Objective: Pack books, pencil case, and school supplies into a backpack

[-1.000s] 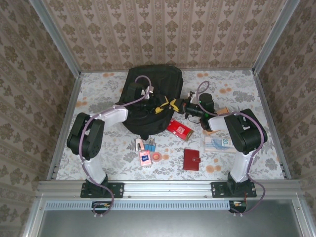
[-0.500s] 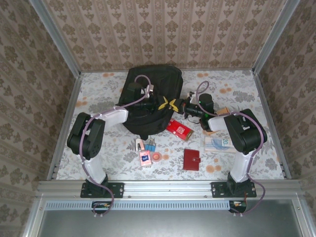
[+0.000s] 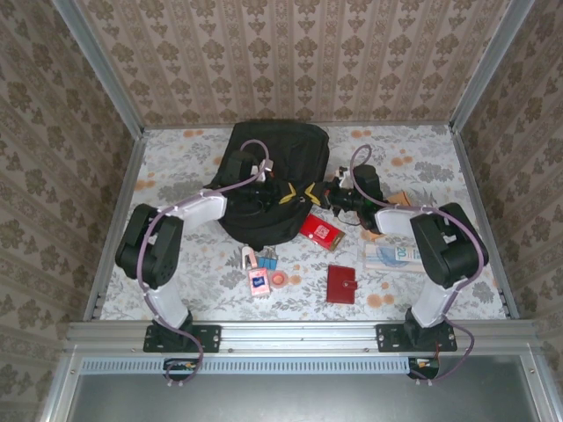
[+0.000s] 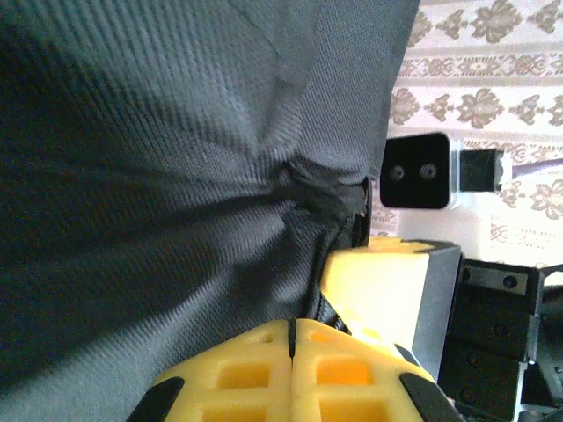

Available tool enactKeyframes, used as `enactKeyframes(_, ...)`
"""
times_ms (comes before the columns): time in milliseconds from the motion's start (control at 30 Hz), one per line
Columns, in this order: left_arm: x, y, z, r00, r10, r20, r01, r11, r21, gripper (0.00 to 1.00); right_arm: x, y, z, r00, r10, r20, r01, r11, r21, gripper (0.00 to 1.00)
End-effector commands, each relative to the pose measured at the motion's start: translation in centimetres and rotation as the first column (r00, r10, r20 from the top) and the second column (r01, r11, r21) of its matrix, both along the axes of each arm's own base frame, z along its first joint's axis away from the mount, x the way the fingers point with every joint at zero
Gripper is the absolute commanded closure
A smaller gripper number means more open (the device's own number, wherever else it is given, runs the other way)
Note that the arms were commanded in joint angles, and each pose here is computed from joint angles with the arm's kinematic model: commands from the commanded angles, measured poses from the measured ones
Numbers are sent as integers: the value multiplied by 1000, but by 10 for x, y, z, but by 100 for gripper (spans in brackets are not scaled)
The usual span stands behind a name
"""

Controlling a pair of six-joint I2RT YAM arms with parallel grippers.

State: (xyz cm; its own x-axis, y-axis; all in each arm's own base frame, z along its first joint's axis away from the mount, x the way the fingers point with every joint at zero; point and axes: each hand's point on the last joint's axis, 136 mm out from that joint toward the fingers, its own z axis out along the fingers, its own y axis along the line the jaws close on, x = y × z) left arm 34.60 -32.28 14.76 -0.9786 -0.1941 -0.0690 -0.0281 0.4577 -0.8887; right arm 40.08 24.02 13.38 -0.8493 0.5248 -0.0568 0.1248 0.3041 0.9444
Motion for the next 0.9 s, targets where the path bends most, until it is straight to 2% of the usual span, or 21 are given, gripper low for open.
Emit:
enactKeyframes(0, -12, 14, 11, 999, -3, 35, 0, 997, 79, 100, 6, -22, 6, 997, -54, 47, 61, 984, -167, 100)
enactKeyframes(300, -38, 20, 12, 1000, -25, 12, 23, 987, 157, 100, 13, -39, -3, 995, -100, 21, 101, 940, -326, 100)
enactKeyframes(533, -50, 38, 10, 1000, -26, 14, 22, 975, 221, 100, 23, -43, 1, 997, -67, 28, 73, 904, -422, 100)
enactKeyframes(867, -55, 74, 14, 1000, 2, 16, -6, 963, 270, 100, 35, -59, -6, 1000, -8, -5, 4, 817, -577, 100)
